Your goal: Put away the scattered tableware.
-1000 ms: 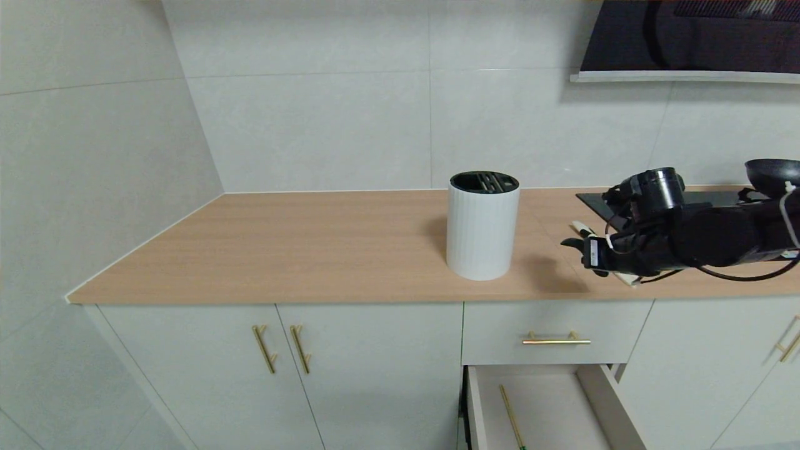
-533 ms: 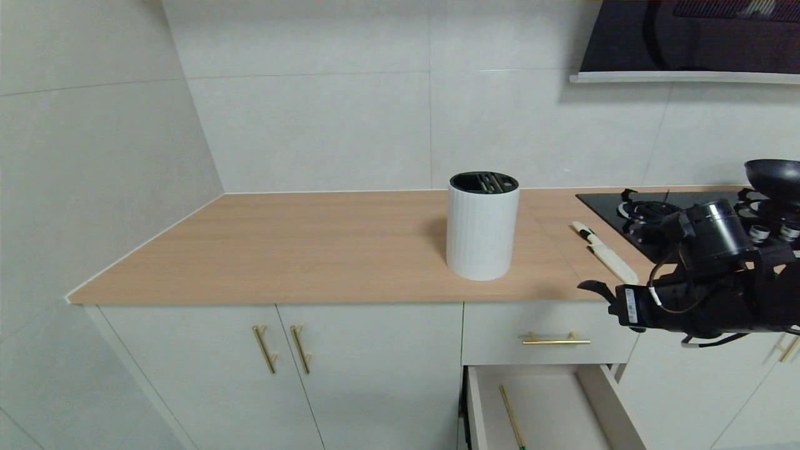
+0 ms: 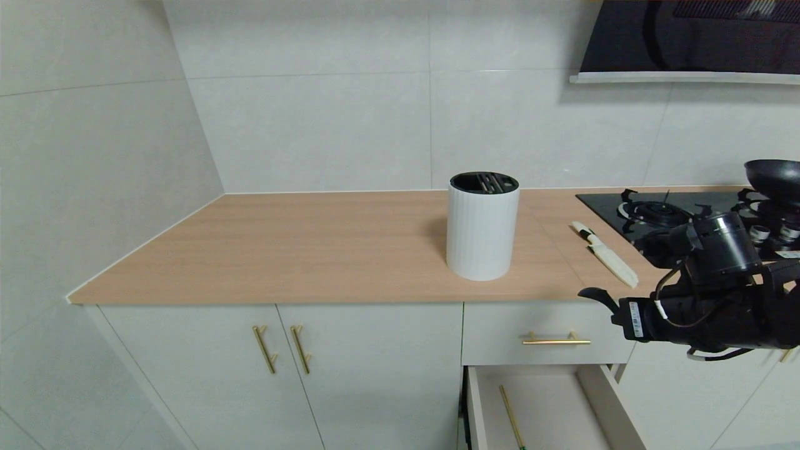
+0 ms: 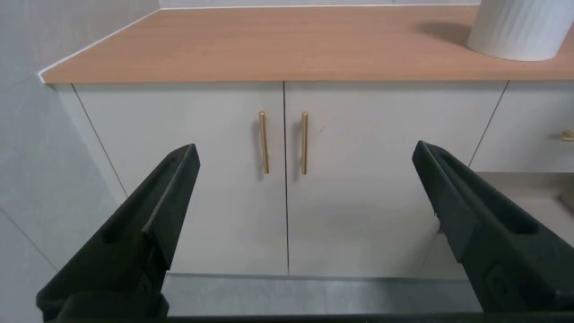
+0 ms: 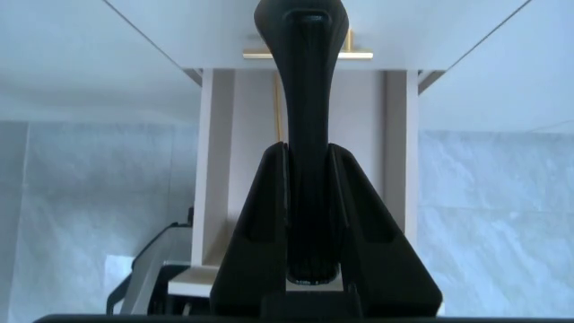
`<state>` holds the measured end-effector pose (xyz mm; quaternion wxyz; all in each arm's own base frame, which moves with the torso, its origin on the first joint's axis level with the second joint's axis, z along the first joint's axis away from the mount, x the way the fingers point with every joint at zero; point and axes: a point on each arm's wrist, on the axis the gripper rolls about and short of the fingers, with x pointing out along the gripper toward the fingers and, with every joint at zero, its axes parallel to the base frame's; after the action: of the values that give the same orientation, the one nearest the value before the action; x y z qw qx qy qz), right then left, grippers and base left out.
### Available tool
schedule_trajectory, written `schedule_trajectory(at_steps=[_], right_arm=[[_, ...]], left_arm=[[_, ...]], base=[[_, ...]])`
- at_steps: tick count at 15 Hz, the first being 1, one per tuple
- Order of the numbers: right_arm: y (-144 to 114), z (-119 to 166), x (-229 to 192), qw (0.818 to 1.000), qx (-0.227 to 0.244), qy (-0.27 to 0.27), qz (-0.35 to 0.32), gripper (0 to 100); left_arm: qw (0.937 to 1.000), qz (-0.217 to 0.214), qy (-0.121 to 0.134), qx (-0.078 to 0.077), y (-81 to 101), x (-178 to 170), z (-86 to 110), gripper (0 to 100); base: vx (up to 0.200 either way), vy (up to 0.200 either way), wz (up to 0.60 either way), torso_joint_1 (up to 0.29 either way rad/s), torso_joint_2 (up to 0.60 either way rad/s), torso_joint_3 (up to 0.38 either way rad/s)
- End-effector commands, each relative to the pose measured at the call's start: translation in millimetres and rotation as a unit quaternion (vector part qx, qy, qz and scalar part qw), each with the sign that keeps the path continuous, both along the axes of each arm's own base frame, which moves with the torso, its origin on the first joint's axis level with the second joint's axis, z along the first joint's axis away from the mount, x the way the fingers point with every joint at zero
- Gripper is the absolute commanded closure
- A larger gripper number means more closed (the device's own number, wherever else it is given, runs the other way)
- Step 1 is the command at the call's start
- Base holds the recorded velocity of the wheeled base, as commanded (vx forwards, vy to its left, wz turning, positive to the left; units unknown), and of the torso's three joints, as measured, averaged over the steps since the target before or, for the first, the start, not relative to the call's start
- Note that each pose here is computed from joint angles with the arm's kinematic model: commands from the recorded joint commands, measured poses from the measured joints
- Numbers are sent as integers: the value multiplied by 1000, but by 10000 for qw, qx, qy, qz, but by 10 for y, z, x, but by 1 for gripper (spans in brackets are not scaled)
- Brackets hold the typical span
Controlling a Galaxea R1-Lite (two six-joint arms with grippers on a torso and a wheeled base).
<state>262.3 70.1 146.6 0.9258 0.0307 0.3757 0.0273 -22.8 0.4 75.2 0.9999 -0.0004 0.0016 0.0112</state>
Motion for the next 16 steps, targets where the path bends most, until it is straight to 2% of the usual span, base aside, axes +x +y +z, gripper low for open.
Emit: schedule_trajectory(at_steps=[1,6,16], right_arm=[[4,-55,10,9999,-32,98,6,100],[12,-136,60,9997,-136,215,48,100],[13,-223,96,9995,-246,127,140,100]], left_arm=[[10000,3,-1,-3,0,0,0,0],[10000,3,-1,-3,0,0,0,0],[10000,3,-1,-3,0,0,0,0]], base=[[0,0,0,0,0,0],[0,0,0,-24,56,31],[0,0,0,-199,479,270]])
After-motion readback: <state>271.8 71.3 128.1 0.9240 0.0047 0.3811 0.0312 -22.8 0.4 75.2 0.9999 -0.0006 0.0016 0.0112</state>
